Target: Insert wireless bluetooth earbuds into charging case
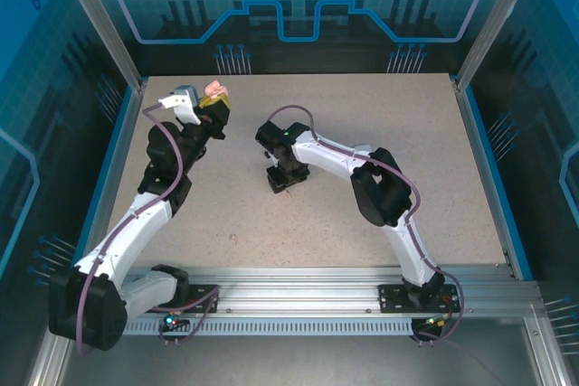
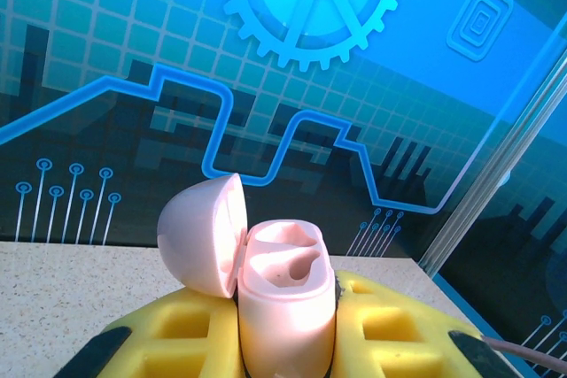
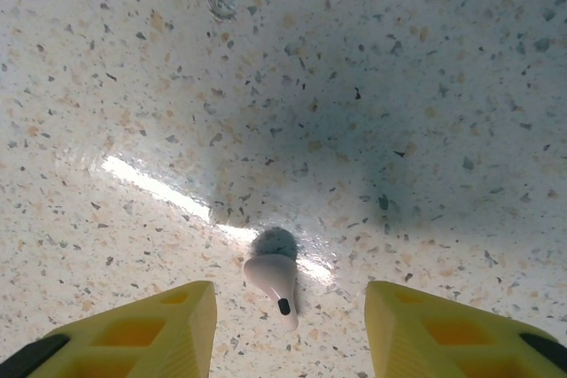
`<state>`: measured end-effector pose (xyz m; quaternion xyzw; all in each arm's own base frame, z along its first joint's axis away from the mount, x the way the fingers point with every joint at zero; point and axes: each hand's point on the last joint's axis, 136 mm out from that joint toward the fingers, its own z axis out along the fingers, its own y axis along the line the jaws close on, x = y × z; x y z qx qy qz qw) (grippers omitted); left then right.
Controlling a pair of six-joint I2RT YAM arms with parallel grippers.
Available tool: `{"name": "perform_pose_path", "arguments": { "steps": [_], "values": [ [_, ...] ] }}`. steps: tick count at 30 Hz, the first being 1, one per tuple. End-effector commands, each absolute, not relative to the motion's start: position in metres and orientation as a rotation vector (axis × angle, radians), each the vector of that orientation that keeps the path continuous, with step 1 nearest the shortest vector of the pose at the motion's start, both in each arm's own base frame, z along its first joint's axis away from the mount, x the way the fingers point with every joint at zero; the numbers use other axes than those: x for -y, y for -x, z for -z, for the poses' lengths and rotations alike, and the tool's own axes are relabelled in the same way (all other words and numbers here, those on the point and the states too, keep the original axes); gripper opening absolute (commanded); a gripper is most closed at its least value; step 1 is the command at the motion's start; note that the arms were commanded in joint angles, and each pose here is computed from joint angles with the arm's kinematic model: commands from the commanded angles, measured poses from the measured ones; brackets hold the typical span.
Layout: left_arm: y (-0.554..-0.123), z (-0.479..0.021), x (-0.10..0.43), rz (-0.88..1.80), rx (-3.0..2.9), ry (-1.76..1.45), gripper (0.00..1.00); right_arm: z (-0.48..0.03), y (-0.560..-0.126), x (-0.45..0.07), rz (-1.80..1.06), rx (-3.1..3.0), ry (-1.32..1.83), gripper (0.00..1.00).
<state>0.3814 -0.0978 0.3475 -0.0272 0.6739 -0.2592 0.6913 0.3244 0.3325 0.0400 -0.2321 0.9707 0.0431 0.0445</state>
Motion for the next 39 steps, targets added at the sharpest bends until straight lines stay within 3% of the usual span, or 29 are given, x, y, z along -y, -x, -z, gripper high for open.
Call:
{"name": "perform_pose_path", "arguments": {
  "steps": [1, 24, 39],
  "values": [
    [-0.38, -0.365, 0.104, 0.617, -1.457, 0.04, 0.0, -0.031, -0.316, -0.331, -0.15, -3.004, 0.73, 0.47],
    [-0.379, -0.364, 0.105, 0.614, -1.457, 0.037, 0.0, -0.003, -0.311, -0.331, -0.051, -3.032, 0.738, 0.39],
    [-0.38, -0.363, 0.107, 0.616, -1.461, 0.034, 0.0, 0.002, -0.315, -0.337, -0.062, -3.033, 0.719, 0.26]
  ]
}}
